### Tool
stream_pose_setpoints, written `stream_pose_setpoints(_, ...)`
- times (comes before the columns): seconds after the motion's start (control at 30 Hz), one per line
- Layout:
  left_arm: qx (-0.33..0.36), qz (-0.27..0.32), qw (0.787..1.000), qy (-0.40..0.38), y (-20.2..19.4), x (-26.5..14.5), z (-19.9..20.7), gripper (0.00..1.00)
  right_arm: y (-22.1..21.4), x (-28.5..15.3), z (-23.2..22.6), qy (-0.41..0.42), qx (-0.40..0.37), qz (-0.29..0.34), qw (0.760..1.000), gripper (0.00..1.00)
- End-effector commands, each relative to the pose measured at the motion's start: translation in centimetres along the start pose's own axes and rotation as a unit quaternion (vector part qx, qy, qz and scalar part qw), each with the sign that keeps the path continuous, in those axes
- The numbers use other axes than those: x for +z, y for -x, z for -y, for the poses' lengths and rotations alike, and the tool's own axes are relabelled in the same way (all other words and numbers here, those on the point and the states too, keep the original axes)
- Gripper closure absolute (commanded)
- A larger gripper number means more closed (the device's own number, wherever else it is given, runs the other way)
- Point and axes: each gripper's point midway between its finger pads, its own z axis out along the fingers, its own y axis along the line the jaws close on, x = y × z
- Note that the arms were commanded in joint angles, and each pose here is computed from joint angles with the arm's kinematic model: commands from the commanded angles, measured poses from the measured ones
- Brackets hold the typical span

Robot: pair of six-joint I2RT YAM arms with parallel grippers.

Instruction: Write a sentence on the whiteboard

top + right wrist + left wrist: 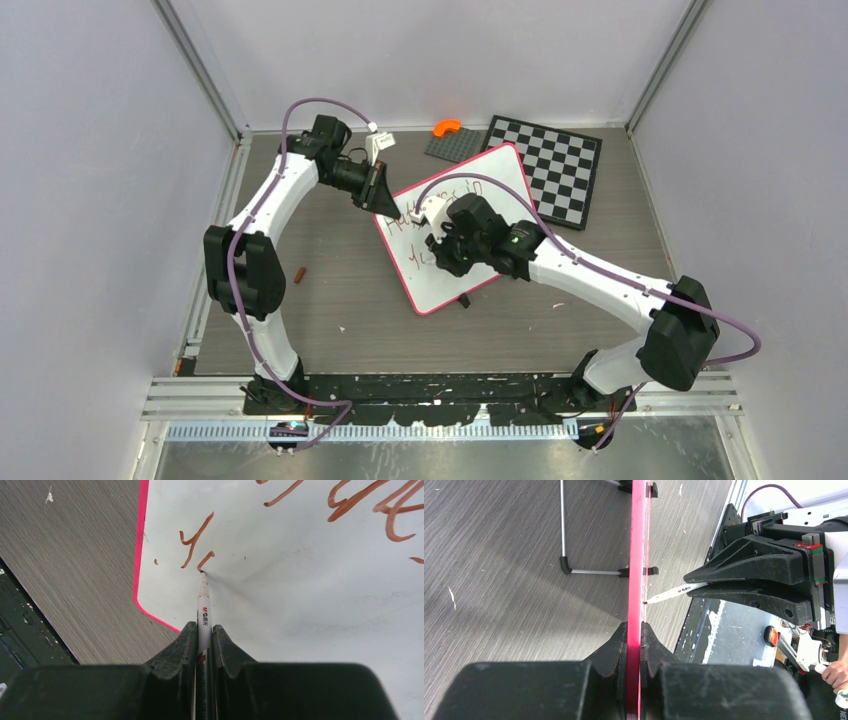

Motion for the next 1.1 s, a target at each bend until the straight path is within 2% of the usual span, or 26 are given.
stream_pose_setpoints(0.0, 0.022, -0.030, 0.997, 0.063, -1.4, -0.4, -2.3, 1.00, 2.5, -1.3, 2.3, -0.050, -0.004, 0.038, 0.998, 1.00)
stream_pose_setpoints(0.27, 0.022, -0.029, 0.997, 0.062, -1.3, -0.3, -2.3, 1.00, 4.0, -1.4, 3.1, -0.069, 0.005, 0.053, 0.996, 1.00)
stream_pose_setpoints(0.8, 0.023, -0.029, 0.997, 0.062, -1.2, -0.3, -2.3, 1.00, 4.3, -0.7, 1.3, -0.026, 0.008, 0.050, 0.998, 1.00)
stream_pose_setpoints(1.07, 0.022, -0.029, 0.997, 0.062, -1.3, -0.4, -2.2, 1.00, 3.6, -1.2, 2.9, -0.054, 0.016, 0.046, 0.997, 1.00)
